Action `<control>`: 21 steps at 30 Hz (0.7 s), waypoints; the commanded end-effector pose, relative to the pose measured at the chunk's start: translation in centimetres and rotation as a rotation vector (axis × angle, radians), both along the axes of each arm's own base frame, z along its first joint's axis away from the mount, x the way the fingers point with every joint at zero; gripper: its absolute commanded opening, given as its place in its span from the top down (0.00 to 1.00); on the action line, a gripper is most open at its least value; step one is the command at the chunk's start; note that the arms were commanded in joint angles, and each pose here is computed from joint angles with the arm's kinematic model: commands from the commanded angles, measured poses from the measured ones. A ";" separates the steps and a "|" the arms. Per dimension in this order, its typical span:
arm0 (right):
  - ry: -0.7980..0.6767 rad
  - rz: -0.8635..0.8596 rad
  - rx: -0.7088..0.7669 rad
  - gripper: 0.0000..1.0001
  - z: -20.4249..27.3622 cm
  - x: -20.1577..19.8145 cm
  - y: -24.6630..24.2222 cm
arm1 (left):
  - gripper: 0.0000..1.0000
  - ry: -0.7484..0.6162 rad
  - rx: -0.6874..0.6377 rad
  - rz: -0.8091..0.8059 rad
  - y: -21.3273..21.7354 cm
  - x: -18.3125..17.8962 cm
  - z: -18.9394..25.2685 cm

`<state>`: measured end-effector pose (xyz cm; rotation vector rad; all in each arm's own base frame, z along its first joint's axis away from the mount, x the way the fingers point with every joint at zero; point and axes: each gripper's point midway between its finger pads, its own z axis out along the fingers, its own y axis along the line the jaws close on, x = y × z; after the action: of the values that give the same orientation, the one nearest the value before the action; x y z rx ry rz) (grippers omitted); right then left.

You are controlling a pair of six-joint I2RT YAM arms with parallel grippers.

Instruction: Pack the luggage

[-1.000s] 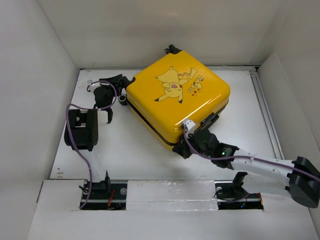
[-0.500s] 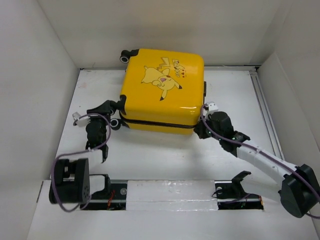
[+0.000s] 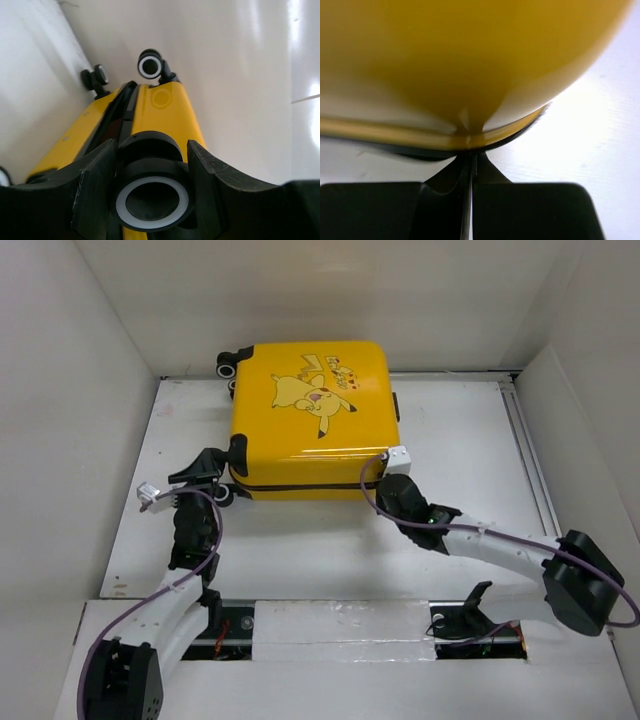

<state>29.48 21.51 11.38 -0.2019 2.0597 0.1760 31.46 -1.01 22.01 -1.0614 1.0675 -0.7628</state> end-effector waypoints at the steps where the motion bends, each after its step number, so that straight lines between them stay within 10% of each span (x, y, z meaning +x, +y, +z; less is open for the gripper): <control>1: -0.058 0.414 0.346 1.00 7.3 -6.5 9.9 | 1.00 0.109 0.141 -0.625 -12.6 -3.2 -3.4; 9: -0.043 0.490 0.218 1.00 7.8 -9.9 3.0 | 1.00 0.186 0.244 -0.264 -4.3 -0.1 -2.8; 21: -0.082 0.594 0.441 1.00 9.0 -5.6 13.2 | 1.00 0.214 0.186 -0.541 -9.8 -1.0 -7.1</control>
<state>21.57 28.98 13.15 -0.6124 2.0152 0.7182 33.08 -3.19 18.01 -0.9283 1.3477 -0.6967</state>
